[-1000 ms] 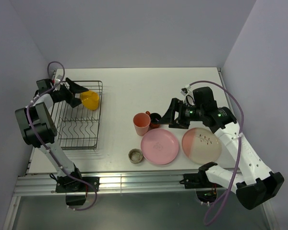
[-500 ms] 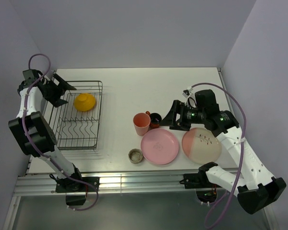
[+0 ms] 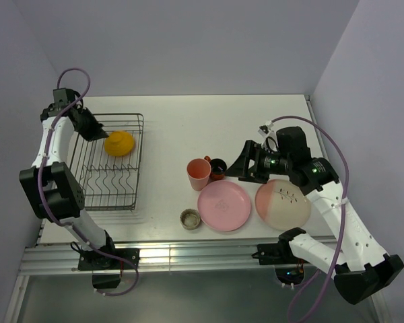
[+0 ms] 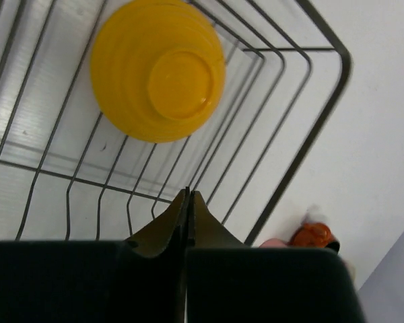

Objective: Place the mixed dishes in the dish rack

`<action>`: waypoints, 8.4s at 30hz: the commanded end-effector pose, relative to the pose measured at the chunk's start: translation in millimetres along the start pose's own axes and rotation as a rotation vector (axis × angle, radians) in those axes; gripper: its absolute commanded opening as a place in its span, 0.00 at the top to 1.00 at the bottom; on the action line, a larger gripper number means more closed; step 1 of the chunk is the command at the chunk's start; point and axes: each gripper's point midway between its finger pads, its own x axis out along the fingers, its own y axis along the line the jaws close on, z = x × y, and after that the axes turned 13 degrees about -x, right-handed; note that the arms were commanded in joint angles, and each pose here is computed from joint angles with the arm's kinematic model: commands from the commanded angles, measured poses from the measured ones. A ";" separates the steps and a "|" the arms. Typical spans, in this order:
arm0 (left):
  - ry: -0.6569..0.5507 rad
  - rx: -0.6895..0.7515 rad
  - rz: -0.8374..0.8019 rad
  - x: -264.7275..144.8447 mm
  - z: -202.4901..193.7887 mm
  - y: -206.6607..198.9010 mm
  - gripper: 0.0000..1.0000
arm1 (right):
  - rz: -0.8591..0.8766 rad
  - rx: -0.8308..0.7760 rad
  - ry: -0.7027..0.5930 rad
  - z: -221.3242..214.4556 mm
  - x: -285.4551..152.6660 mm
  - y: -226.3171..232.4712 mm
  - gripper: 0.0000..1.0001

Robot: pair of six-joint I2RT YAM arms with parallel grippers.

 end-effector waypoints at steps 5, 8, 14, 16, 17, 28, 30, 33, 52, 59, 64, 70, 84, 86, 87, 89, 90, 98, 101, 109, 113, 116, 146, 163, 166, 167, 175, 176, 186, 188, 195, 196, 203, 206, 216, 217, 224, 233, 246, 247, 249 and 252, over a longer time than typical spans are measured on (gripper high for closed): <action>-0.172 -0.047 0.141 -3.0 20.1 31.6 1.00 | -0.010 -0.050 -0.065 16.0 -14.0 9.2 0.22; -0.190 -0.069 0.196 2.2 24.7 41.6 1.00 | -0.008 -0.047 -0.066 15.5 -14.2 9.5 0.22; -0.151 -0.074 0.247 33.5 28.7 44.9 1.00 | -0.024 -0.044 -0.035 13.6 -7.7 3.1 0.22; -0.140 -0.081 0.255 42.2 30.2 43.7 1.00 | -0.033 -0.040 -0.023 13.9 -5.3 1.1 0.23; -0.123 -0.085 0.271 50.5 28.5 47.6 1.00 | -0.041 -0.036 -0.017 14.8 -3.1 -1.1 0.23; -0.060 -0.055 0.256 79.5 17.7 25.1 1.00 | -0.159 0.009 0.028 23.3 18.7 -29.2 0.24; -0.050 -0.050 0.240 82.8 16.4 19.5 1.00 | -0.172 0.012 0.029 24.5 21.5 -32.7 0.24; -0.032 -0.026 0.226 86.1 15.0 10.5 1.00 | -0.246 0.033 0.027 27.1 26.4 -48.0 0.24; -0.090 0.030 0.164 26.8 -11.0 -6.1 0.85 | -0.561 0.083 0.139 25.8 61.5 -131.5 0.27; -0.186 0.040 0.111 -34.6 -12.1 -16.0 0.55 | -0.550 0.089 0.168 35.0 86.3 -140.5 0.31; -0.186 0.020 -0.006 -80.8 -31.2 -32.7 0.48 | -0.531 0.052 0.123 44.1 85.2 -132.8 0.33; -0.123 0.036 -0.077 -104.2 -85.0 -31.7 0.45 | -0.478 -0.026 0.161 13.7 75.3 -103.3 0.33; 0.261 0.300 -0.062 -101.8 -312.8 -17.6 0.50 | -0.394 -0.069 0.093 -3.2 33.9 -64.5 0.32; 0.266 0.342 -0.031 -96.5 -327.5 -8.7 0.49 | -0.381 -0.069 0.090 -4.5 33.9 -62.9 0.32; 0.269 0.343 -0.018 -94.3 -332.1 -5.4 0.49 | -0.376 -0.069 0.087 -5.9 32.7 -62.3 0.32; 0.289 0.372 0.027 -86.9 -345.7 8.3 0.49 | -0.371 -0.066 0.087 -7.5 31.9 -61.7 0.32; 0.286 0.384 0.048 -81.8 -349.0 13.4 0.49 | -0.367 -0.068 0.081 -6.4 30.8 -60.1 0.32; 0.324 0.485 0.141 -58.7 -377.8 48.6 0.52 | -0.349 -0.088 0.056 0.9 25.1 -53.1 0.32; 0.359 0.480 0.113 -53.9 -387.1 47.5 0.54 | -0.342 -0.082 0.057 0.3 24.1 -52.9 0.32; 0.391 0.496 0.129 -34.0 -401.1 52.0 0.53 | -0.347 -0.082 0.053 1.1 20.1 -56.8 0.31; 0.416 0.503 0.156 -26.7 -408.1 61.2 0.53 | -0.350 -0.085 0.050 1.3 15.8 -57.3 0.32; 0.424 0.509 0.166 -21.7 -410.6 65.5 0.53 | -0.352 -0.085 0.036 2.2 11.7 -57.9 0.31; 0.411 0.515 0.143 -47.1 -397.1 70.8 1.00 | -0.193 -0.086 0.078 -4.0 14.1 -30.6 0.30; 0.666 0.375 -0.917 -265.2 -403.7 -126.7 1.00 | 0.610 -0.175 0.064 28.6 -40.4 153.8 0.27; 0.688 0.359 -1.057 -288.5 -401.9 -144.5 1.00 | 0.711 -0.179 0.052 30.2 -55.7 172.1 0.27; 0.705 0.361 -1.078 -291.4 -401.5 -145.7 1.00 | 0.725 -0.172 0.053 30.3 -59.6 175.3 0.26; 0.740 0.310 -1.289 -323.7 -380.7 -157.9 1.00 | 0.805 -0.209 -0.005 30.1 -82.3 190.0 0.25; 0.738 0.301 -1.289 -322.9 -379.1 -158.3 1.00 | 0.818 -0.191 -0.007 30.6 -86.2 192.9 0.25; 0.724 0.252 -1.362 -328.6 -359.2 -166.3 1.00 | 0.922 -0.244 -0.067 32.6 -111.3 210.3 0.23; 0.723 0.234 -1.377 -330.1 -354.6 -167.4 1.00 | 0.922 -0.243 -0.067 32.4 -110.7 209.9 0.23; 0.703 0.213 -1.391 -332.8 -349.2 -175.9 1.00 | 0.902 -0.251 -0.076 34.9 -109.2 211.1 0.23; 0.698 0.208 -1.398 -333.2 -347.4 -178.0 1.00 | 0.897 -0.250 -0.074 35.0 -107.8 210.7 0.23; 0.697 0.150 -1.386 -331.5 -339.7 -187.3 1.00 | 0.886 -0.277 -0.070 32.5 -100.5 213.7 0.23; 0.713 0.105 -1.379 -329.1 -336.5 -187.6 1.00 | 0.870 -0.283 -0.054 30.3 -97.7 215.4 0.23; 0.759 -0.065 -1.300 -311.3 -323.1 -184.1 1.00 | 0.925 -0.314 -0.050 24.8 -102.7 225.9 0.24; 0.755 -0.061 -1.292 -311.0 -323.1 -184.9 1.00 | 0.924 -0.316 -0.053 25.3 -102.3 226.2 0.24; 0.739 -0.049 -1.235 -303.8 -324.9 -182.1 1.00 | 0.925 -0.317 -0.052 25.5 -100.7 229.2 0.25; 0.732 -0.074 -1.217 -295.6 -325.5 -171.5 1.00 | 0.932 -0.313 -0.047 22.0 -102.8 233.1 0.79; 0.633 -0.054 -1.113 -272.1 -316.2 -146.8 0.01 | 0.809 -0.258 -0.092 27.8 -89.2 219.9 1.00; 0.602 -0.051 -1.055 -258.9 -313.2 -140.2 0.01 | 0.799 -0.255 -0.088 28.4 -85.8 218.5 1.00; 0.521 -0.052 -1.007 -253.8 -298.5 -136.2 0.01 | 0.759 -0.236 -0.074 29.2 -79.1 213.7 1.00; 0.333 -0.005 -0.823 -234.0 -269.5 -123.9 0.01 | 0.652 -0.263 -0.051 31.2 -60.4 201.0 1.00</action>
